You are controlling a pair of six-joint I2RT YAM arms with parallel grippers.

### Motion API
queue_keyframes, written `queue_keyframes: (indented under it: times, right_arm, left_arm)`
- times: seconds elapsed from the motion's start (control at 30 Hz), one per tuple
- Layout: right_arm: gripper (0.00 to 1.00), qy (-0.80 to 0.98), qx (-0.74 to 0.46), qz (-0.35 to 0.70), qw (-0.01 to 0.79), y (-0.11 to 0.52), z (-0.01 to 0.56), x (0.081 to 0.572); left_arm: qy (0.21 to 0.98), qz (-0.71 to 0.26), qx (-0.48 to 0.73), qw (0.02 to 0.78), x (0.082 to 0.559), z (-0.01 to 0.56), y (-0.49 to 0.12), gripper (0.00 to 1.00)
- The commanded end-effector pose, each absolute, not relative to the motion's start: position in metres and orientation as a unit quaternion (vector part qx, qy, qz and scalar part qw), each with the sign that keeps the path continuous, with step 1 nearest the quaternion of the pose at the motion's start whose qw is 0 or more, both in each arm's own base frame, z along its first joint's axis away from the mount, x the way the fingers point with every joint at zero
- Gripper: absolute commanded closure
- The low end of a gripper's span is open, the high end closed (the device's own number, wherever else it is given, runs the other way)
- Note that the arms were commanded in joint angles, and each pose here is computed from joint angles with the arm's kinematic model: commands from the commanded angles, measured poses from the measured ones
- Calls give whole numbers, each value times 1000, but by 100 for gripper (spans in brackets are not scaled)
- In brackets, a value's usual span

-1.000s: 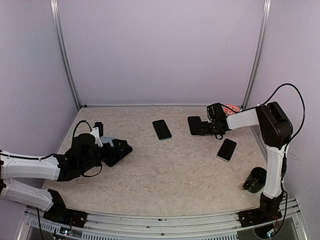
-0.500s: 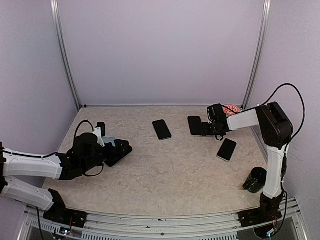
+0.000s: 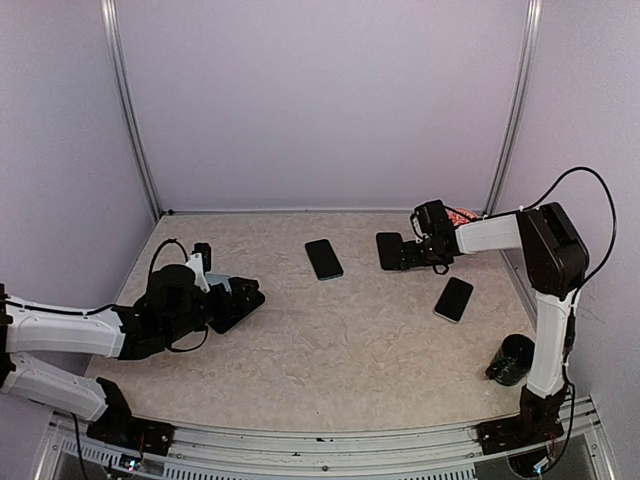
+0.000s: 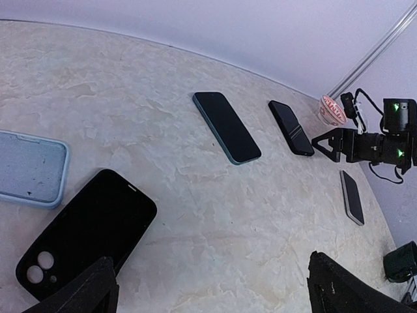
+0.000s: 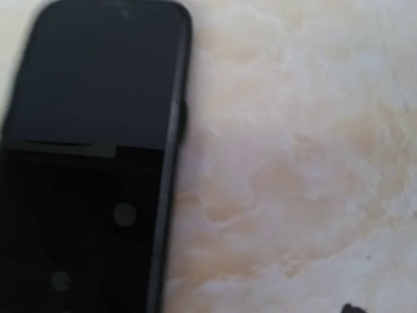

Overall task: Put the phone into the phone case
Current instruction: Move the phone case to the center of the board.

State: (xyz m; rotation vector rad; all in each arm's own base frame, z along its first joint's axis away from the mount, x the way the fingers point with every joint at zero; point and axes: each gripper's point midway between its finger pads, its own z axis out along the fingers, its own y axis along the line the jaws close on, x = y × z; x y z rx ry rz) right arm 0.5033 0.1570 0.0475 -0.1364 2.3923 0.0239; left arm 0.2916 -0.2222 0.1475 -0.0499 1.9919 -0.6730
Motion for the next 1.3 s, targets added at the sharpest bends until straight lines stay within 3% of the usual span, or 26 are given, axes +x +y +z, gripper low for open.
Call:
queue_keyframes:
  times: [0.0,0.13,0.6,0.93,1.27]
  right_arm:
    - [11,907,-93,49,408,184,115,511]
    - [0,900,-131,61,411,217,126,507]
    - [0,880,-213,118,407,331,126,482]
    - [0,882,-230,148,383,368,101,475]
    - [0,885,-246,125,376,364,94,474]
  left_arm:
    - [811,-287,-16,509,293,162,-226,1]
    - [811,-286,-16,509,291,164,-224,1]
    - [813,-277,-73,507,293,157,-188,1]
    - [852,-222,-128,456,303,125,-162,1]
    - [899,-173,-34,400,314,89,-187,5]
